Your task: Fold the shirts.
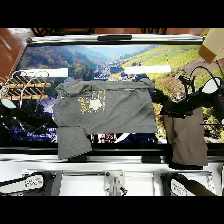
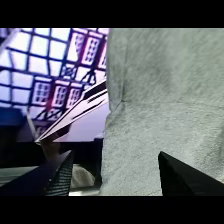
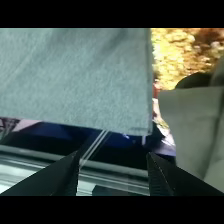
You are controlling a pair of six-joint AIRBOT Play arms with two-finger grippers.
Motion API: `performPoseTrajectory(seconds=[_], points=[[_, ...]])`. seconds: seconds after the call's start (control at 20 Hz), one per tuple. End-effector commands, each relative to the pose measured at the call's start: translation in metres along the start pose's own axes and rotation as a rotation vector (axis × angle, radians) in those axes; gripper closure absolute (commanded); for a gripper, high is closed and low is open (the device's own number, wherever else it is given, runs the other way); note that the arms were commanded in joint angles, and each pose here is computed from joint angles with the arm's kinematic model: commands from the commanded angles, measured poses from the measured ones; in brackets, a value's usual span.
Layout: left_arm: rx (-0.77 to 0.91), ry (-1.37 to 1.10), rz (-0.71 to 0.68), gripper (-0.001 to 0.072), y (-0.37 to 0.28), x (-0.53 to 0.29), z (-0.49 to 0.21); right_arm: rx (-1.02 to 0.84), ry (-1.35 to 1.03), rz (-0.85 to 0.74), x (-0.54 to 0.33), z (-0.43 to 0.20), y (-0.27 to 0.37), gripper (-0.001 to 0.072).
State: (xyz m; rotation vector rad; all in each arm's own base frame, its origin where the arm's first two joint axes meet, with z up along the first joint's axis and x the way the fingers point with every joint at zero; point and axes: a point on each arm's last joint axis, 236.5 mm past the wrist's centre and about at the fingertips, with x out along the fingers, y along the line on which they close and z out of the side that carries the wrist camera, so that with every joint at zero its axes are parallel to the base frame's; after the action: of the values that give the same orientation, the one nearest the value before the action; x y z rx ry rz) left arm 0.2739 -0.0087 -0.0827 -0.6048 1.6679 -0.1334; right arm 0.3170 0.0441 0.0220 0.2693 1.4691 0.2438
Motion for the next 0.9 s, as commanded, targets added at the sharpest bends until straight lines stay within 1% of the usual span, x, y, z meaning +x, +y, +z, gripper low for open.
performPoseTrajectory(seconds=[0.0, 0.05, 0.1, 0.15, 0.2, 0.25, 0.3, 0.35, 0.45, 0.6, 0.85], points=[[-0.041, -0.032, -0.08, 0.011, -0.002, 0.034, -0.003, 0.001, 0.013, 0.032, 0.003, -0.007, 0.005, 0.0173], [-0.048, -0.044, -0.098, 0.0141, -0.005, 0.036, 0.0, 0.003, 0.013, 0.028, 0.003, -0.008, 0.004, 0.0173], [-0.057, -0.062, -0.113, 0.0273, -0.008, 0.037, 0.005, 0.006, 0.015, 0.024, 0.003, -0.008, 0.003, 0.0167], [-0.065, -0.085, -0.128, 0.0327, -0.011, 0.036, 0.011, 0.01, 0.017, 0.023, 0.004, -0.008, 0.003, 0.0114], [-0.06, -0.101, -0.146, 0.0343, -0.015, 0.035, 0.015, 0.019, 0.025, 0.023, 0.008, -0.011, 0.002, 0.0114], [-0.053, -0.109, -0.156, 0.0516, -0.017, 0.035, 0.017, 0.033, 0.037, 0.025, 0.013, -0.015, 0.0, 0.0114], [-0.043, -0.105, -0.158, 0.0663, -0.018, 0.034, 0.016, 0.039, 0.056, 0.036, 0.021, -0.021, 0.002, 0.0115], [-0.02, -0.092, -0.16, 0.0675, -0.019, 0.033, 0.013, 0.035, 0.078, 0.043, 0.031, -0.029, 0.005, 0.0114], [0.006, -0.083, -0.163, 0.0675, -0.02, 0.028, 0.011, 0.013, 0.084, 0.024, 0.053, -0.035, 0.011, 0.0114], [-0.008, -0.112, -0.172, 0.0676, -0.015, 0.015, 0.013, 0.016, 0.101, 0.0, 0.079, -0.036, 0.016, 0.0114], [-0.028, -0.126, -0.184, 0.0676, -0.009, 0.007, 0.013, 0.066, 0.203, -0.028, 0.107, -0.046, 0.0, 0.0114]])
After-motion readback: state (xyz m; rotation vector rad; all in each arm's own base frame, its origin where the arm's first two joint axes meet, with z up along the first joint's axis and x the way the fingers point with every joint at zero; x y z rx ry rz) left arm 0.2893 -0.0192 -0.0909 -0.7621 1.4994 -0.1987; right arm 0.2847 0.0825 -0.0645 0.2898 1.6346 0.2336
